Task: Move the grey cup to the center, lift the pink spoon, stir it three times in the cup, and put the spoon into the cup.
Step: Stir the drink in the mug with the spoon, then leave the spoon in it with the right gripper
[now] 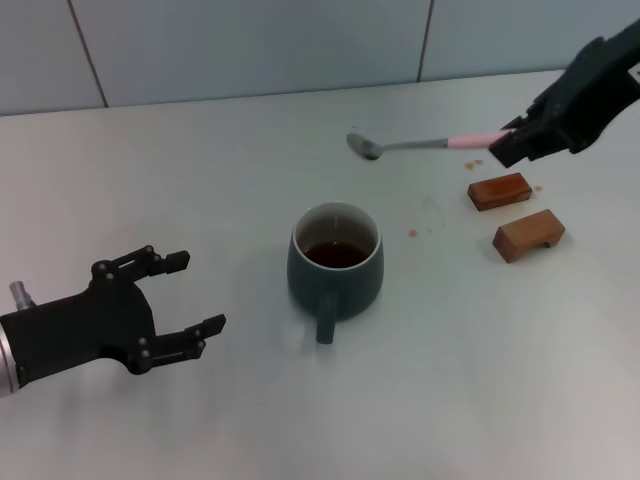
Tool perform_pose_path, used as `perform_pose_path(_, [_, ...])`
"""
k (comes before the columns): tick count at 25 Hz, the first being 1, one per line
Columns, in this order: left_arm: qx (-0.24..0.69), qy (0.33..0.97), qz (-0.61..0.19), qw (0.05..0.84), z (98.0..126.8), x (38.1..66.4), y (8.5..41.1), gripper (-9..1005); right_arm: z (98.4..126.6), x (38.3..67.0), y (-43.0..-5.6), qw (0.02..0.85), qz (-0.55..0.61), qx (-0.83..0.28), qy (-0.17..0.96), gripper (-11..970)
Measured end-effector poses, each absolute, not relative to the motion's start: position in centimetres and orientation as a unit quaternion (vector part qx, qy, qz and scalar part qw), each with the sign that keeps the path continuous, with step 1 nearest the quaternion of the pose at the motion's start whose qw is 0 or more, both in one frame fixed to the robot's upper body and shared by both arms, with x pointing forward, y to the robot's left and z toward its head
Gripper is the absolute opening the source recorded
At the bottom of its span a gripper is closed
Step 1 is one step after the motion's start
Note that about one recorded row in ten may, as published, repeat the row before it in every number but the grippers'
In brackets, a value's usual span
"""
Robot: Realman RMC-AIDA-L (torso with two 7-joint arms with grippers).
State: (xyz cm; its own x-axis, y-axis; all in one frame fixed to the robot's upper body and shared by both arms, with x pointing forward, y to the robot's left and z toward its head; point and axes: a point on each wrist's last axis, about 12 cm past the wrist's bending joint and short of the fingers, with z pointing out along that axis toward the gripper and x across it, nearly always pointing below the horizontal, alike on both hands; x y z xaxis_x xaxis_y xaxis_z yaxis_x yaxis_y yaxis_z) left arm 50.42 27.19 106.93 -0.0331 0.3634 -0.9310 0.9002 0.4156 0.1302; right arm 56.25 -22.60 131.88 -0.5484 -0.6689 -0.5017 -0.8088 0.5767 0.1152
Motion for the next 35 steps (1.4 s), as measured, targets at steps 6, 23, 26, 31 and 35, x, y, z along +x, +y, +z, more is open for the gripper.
perform_pose_path(6, [0.473, 0.668, -0.264, 0.51, 106.9, 50.7, 27.0, 829, 131.8, 58.2, -22.6, 0.149, 0.193, -0.412, 0.878, 132])
perform_pose_path(23, [0.475, 0.667, -0.268, 0.508, 107.0, 51.1, 26.8, 829, 132.3, 61.5, -22.4, 0.057, 0.218, -0.39, 0.893, 137])
perform_pose_path(26, [0.476, 0.666, -0.268, 0.508, 107.0, 51.1, 26.7, 829, 131.8, 61.8, -22.4, 0.048, 0.211, -0.385, 0.897, 137])
perform_pose_path(31, [0.478, 0.665, -0.268, 0.508, 107.1, 51.3, 26.6, 829, 130.8, 62.4, -21.8, 0.042, 0.2, -0.384, 0.901, 139])
perform_pose_path(35, [0.478, 0.665, -0.271, 0.506, 107.1, 51.3, 26.5, 829, 129.7, 62.8, -21.0, 0.039, 0.189, -0.389, 0.901, 140])
